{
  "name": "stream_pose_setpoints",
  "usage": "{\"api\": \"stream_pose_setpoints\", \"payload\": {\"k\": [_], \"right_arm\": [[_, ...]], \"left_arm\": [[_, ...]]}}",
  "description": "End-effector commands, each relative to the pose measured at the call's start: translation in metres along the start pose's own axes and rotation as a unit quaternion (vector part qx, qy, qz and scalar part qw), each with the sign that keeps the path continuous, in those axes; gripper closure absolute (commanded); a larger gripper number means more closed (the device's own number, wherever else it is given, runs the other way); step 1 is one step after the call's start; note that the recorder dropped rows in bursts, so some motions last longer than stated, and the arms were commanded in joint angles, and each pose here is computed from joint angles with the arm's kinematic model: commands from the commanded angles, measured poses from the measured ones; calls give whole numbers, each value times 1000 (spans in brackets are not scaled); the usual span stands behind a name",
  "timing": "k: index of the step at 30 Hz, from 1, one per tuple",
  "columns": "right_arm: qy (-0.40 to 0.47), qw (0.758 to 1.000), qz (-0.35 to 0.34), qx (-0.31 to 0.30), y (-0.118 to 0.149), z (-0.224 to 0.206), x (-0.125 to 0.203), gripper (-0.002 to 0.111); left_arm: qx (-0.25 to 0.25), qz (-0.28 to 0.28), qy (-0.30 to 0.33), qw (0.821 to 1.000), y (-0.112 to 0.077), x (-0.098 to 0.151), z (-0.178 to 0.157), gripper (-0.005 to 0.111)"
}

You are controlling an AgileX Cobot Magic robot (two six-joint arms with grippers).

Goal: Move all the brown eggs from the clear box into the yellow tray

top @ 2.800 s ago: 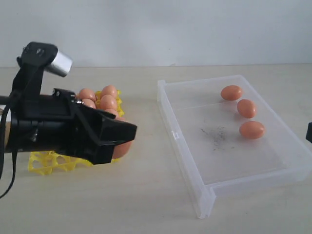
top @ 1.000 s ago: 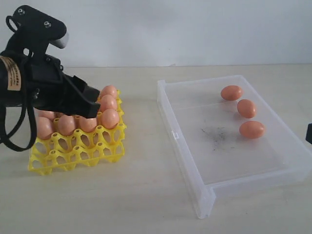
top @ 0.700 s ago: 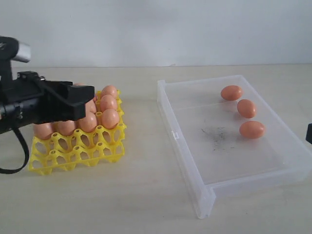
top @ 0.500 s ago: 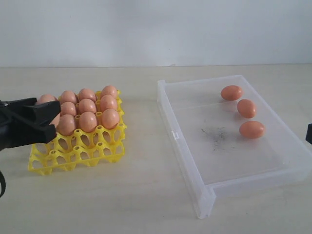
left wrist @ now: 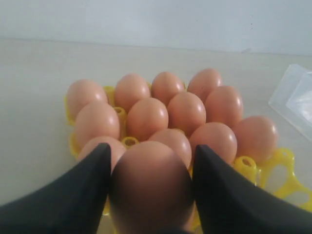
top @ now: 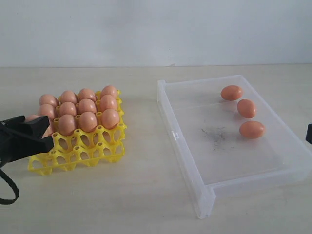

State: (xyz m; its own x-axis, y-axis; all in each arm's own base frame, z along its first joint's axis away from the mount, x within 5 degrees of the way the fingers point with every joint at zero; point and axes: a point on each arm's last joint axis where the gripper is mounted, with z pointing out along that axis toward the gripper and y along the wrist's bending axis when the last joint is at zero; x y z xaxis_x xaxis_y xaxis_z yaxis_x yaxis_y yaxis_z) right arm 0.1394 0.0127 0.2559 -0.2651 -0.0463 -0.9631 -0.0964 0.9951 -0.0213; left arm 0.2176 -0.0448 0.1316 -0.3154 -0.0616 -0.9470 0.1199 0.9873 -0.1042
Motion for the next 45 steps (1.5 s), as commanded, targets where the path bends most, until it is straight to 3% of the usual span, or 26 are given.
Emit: {"api": "stream_pose_setpoints", "payload": {"k": [1,9,23,32,35,40,45], "right_arm": [[0,1000,-7,0,0,-1,1,109],[1,1000,-9,-1,0,-1,1,109],[1,1000,-10,-1,0,-1,1,109],[1,1000,-10,-1,0,-1,1,109],[1,1000,-10,-1,0,-1,1,109],[1,1000,-10,-1,0,-1,1,109],[1,1000,-9,-1,0,-1,1,109]], "left_arm": [[9,-3,-10,1000,0,12,10,103],[-16,-12,34,999,6,37,25,103],[-11,-24,32,999,4,37,31,103],[43,-2,39,998,-6,38,30,103],[43,-2,39,998,-6,38,30,93],[39,-4,38,998,-5,38,30,45],[41,-10,27,999,-5,33,30,40]]}}
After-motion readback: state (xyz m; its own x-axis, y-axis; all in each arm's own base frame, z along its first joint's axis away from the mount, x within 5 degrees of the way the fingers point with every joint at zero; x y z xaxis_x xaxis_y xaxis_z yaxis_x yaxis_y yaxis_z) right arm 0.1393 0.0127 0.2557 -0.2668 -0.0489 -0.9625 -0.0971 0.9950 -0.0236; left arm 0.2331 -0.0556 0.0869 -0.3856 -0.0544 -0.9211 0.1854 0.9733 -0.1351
